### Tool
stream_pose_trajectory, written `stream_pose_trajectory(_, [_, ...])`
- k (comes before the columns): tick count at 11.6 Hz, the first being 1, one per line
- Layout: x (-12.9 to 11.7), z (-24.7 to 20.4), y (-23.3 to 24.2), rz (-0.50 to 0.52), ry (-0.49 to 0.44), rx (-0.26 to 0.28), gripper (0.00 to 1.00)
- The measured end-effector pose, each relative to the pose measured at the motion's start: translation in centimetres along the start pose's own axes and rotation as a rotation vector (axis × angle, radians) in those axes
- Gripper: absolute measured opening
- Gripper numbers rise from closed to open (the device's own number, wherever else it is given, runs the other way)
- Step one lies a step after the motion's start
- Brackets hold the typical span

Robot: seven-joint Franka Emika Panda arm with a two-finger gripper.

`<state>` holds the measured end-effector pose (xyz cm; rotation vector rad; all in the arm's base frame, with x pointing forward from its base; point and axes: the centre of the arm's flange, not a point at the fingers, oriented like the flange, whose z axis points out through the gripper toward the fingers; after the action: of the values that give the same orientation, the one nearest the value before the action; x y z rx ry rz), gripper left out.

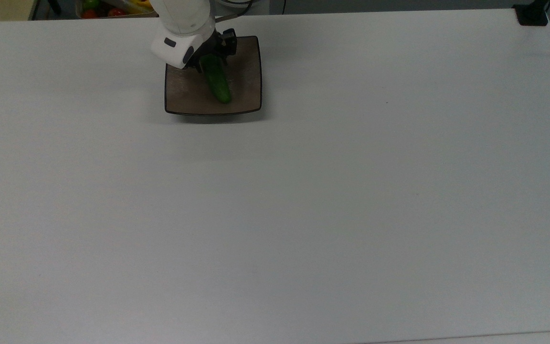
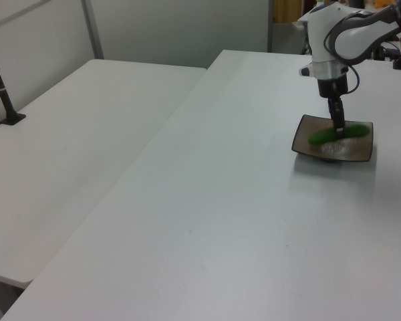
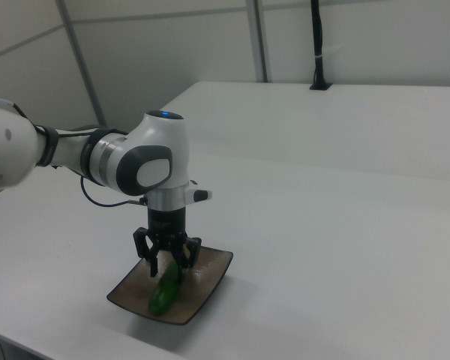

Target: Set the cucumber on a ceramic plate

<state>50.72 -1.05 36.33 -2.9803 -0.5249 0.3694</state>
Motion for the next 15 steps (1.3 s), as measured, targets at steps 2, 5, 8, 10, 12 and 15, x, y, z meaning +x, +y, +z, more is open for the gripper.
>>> stream_pose_trajectory(2, [0.0, 0.0, 0.0, 0.017, 0.0, 0.0, 0.9])
stream_pose_trajectory(5, [0.5, -3.0, 0.0, 0.064, 0.057, -0.023, 1.0])
stream_pose_trajectory(8, [1.1, -12.3, -1.2, 0.187, 0.171, -0.056, 1.0])
stream_pose_trajectory(10, [0.6, -18.6, -2.6, 0.207, 0.228, -0.07, 1.0])
stream_pose_trajectory(12, [-0.2, -23.2, -4.3, 0.205, 0.258, -0.077, 1.0])
stream_pose_trajectory(15, [-0.3, -25.7, -6.9, 0.189, 0.277, -0.082, 1.0])
